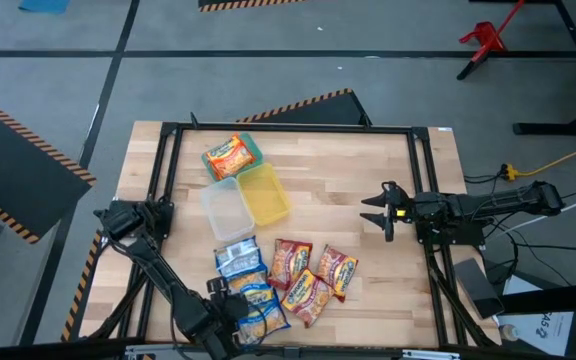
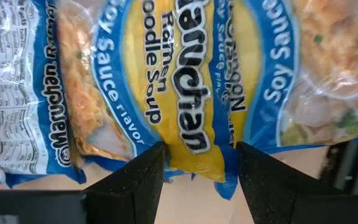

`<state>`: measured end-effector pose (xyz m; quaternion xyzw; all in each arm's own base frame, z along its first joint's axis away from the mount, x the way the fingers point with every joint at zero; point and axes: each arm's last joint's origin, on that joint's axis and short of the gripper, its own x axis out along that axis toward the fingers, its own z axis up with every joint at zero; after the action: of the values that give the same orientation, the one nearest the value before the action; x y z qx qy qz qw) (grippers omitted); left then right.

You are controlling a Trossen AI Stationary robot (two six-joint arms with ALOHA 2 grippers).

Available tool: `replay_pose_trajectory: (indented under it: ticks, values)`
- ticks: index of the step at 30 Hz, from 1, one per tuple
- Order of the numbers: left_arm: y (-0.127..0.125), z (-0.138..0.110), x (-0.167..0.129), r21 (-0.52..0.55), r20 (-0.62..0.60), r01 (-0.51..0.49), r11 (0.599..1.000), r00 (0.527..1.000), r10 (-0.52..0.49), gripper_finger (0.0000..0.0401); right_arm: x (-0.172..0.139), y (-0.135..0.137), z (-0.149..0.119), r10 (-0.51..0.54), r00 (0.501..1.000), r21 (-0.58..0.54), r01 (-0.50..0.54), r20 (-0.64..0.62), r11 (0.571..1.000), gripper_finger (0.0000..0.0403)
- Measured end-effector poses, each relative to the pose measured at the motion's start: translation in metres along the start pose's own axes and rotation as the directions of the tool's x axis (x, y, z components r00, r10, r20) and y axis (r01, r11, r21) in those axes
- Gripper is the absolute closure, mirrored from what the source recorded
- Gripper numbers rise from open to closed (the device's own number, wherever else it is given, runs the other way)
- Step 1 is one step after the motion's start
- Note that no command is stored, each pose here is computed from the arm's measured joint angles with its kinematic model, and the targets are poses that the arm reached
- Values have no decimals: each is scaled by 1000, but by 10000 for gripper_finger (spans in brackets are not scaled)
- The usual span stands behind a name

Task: Sort Maruchan noodles
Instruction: Put the bottom blue noodle pack into the yellow bin

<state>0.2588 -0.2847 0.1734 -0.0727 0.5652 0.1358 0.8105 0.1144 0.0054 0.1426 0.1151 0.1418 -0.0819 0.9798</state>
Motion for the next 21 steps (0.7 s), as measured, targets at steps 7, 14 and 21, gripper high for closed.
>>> replay_pose_trajectory:
  ticks: [7,14,21]
  values:
    - [5,3,6,0,-1,-60,998,998,60,223,0,0,0,2,1000,5,-2,-1,1000,196]
    - [7,4,8,-45,-39,-62,997,997,60,319,0,0,0,2,1000,6,-2,-1,1000,196]
    - [7,4,8,-91,-36,-58,994,998,55,397,0,0,0,9,1000,6,-9,-3,1000,196]
